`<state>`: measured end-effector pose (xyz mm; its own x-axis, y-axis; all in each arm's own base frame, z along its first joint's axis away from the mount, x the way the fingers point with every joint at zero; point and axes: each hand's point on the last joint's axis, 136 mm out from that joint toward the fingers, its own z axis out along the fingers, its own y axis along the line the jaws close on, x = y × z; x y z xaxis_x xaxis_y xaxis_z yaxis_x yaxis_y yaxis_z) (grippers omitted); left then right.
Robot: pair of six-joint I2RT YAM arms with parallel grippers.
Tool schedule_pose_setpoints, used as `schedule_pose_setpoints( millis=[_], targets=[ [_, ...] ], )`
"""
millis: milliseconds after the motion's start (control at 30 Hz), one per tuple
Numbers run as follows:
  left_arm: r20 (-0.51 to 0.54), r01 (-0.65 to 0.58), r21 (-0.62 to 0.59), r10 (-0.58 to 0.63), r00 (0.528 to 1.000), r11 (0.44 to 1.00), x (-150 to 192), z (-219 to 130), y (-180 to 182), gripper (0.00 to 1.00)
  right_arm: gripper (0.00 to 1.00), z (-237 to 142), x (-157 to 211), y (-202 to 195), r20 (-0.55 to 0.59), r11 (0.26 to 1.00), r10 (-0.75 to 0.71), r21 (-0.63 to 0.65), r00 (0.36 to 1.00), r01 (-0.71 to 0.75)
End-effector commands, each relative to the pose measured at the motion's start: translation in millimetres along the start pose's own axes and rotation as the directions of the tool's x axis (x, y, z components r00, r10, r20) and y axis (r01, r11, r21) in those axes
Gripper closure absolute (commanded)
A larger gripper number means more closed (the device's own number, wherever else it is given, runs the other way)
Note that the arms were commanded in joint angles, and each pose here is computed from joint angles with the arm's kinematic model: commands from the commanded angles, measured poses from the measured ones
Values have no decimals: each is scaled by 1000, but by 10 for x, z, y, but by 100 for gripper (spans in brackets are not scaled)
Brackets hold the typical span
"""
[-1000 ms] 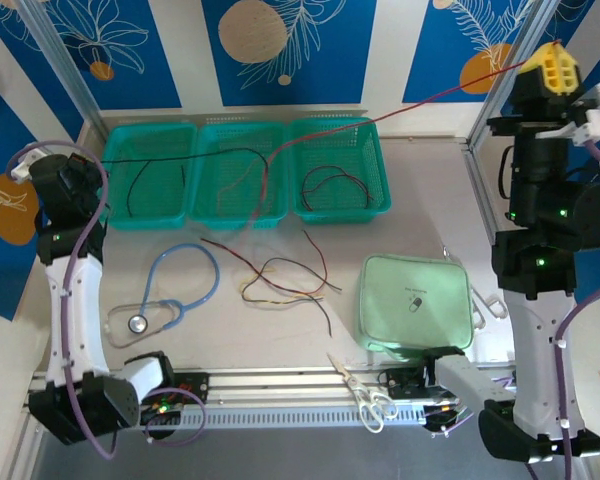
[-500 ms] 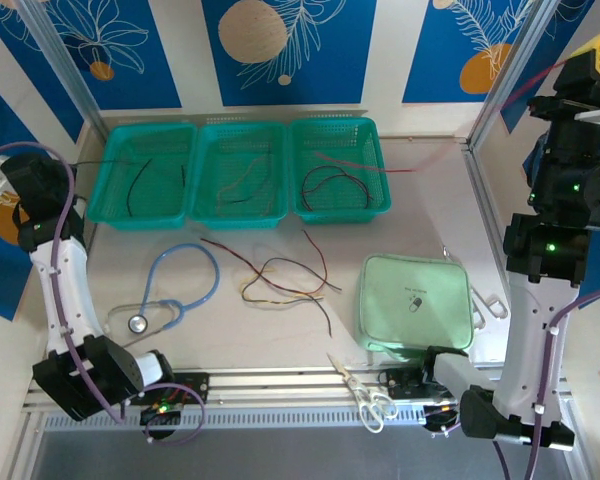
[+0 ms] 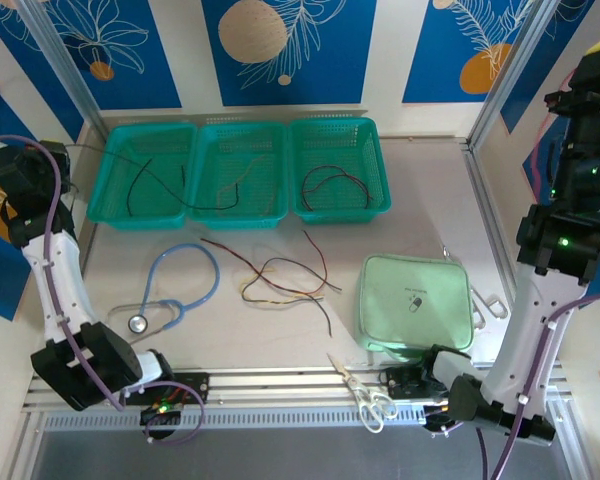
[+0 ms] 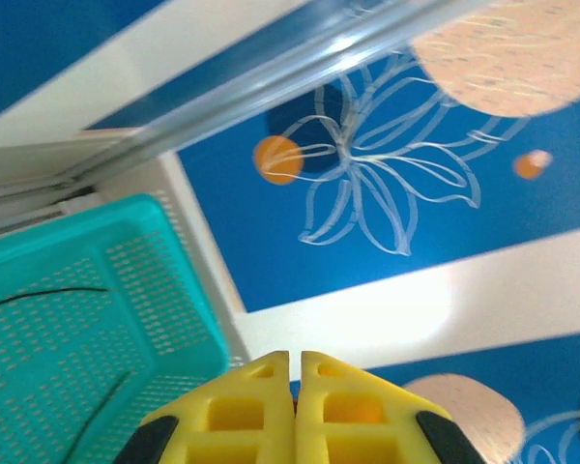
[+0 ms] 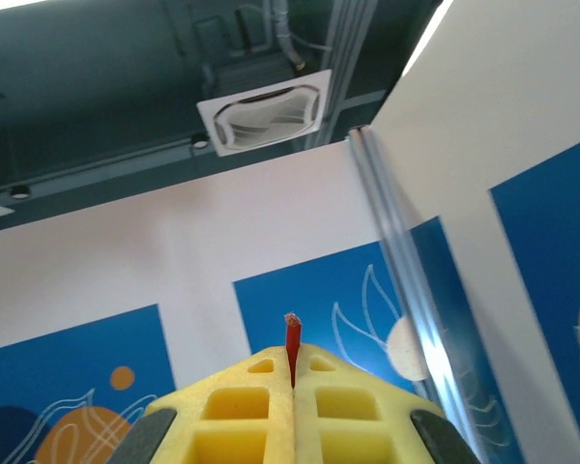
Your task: Untangle the cables
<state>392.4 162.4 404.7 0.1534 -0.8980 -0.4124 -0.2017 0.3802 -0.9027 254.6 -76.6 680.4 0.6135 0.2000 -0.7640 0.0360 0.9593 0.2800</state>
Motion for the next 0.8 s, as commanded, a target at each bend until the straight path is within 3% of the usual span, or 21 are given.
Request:
schedule_pose_setpoints(
  millis=[0, 233, 600, 767],
  targets=[
    [12, -40, 211, 38, 999, 977, -93, -168, -770, 100, 100, 103, -74, 186, -11, 990, 99, -98, 995, -100],
    [53, -37, 328, 21, 998, 944, -275, -330, -1396, 100, 100, 453, 142, 649, -87, 940, 228, -240, 970, -243],
    [72, -67, 340, 45, 996, 938, -305, -488, -1606, 100, 100, 983, 1093, 1584, -286, 840, 272, -396, 919, -372],
    [61, -62, 358, 43, 997, 932, -290, -508, -1657, 100, 100, 1138, 1577, 1610, -326, 864, 188, -394, 927, -314]
  ],
)
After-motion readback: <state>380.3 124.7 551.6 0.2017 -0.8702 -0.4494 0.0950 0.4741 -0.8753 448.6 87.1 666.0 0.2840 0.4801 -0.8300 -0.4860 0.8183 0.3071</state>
